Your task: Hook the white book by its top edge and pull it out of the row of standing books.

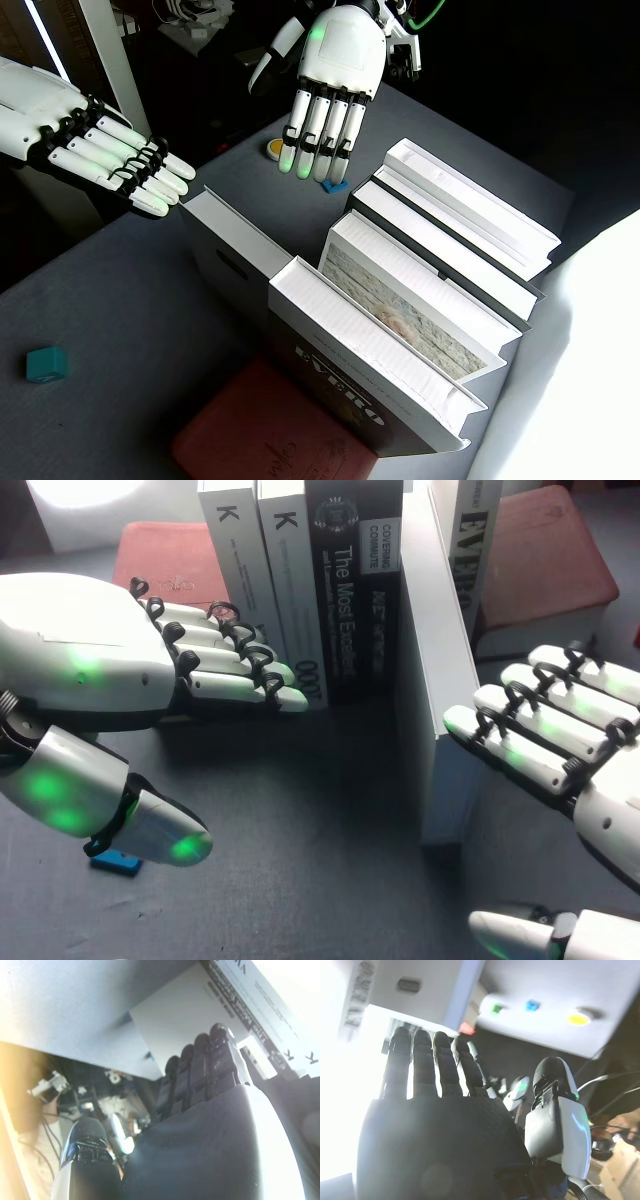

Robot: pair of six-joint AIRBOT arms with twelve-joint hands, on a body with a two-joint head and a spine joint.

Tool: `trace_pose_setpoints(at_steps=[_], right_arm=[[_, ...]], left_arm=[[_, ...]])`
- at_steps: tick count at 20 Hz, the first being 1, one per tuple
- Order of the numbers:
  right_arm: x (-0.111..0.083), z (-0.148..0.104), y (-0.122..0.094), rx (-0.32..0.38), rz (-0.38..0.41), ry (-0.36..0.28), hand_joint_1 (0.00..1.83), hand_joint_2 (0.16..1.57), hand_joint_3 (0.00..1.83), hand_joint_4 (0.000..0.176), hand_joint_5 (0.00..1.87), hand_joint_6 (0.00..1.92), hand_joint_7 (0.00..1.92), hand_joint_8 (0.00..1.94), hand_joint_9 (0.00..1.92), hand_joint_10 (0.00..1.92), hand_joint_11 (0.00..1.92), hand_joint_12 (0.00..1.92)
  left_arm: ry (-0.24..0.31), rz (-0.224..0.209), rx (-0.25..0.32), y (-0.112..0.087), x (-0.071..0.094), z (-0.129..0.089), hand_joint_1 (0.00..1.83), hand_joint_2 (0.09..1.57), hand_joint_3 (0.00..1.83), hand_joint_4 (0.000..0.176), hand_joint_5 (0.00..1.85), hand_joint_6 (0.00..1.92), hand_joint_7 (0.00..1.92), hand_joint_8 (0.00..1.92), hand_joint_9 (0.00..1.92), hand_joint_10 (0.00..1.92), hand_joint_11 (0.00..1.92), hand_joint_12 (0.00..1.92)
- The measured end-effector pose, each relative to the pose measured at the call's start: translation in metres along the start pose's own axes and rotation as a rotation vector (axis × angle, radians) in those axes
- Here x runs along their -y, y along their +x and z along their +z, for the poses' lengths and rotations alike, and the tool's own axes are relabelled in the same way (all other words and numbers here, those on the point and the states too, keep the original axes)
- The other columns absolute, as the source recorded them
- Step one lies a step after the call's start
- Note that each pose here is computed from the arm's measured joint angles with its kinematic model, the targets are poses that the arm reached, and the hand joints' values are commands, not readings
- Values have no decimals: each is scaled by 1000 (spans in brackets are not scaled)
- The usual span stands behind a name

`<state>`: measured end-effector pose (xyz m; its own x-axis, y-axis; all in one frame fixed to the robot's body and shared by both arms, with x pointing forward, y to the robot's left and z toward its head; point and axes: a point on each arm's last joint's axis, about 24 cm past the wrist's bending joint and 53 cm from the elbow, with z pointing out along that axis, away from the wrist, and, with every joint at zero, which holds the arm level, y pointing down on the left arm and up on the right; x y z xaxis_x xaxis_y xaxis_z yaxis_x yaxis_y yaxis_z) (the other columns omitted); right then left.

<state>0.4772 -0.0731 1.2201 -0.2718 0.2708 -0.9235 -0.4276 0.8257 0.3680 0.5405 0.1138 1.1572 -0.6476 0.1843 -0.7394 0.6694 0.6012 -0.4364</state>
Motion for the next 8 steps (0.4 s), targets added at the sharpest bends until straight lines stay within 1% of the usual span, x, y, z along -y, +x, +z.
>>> trace_pose_setpoints(at_steps=[4,6,8], right_arm=[[-14,0,-7,22,14,-36,0,1155,3,0,0,0,0,0,0,0,0,0],[-16,1,-10,33,23,-37,0,1146,0,0,6,2,4,1,0,0,0,0],[-19,2,-15,52,12,-44,0,1151,1,0,2,0,1,0,0,0,0,0]], left_arm=[[0,-2,1,0,0,0,0,1131,0,0,0,0,0,0,0,0,0,0],[0,-2,1,0,0,0,0,1137,3,0,0,0,0,0,0,0,0,0],[0,-2,-1,0,0,0,0,1134,1,0,0,0,0,0,0,0,0,0]])
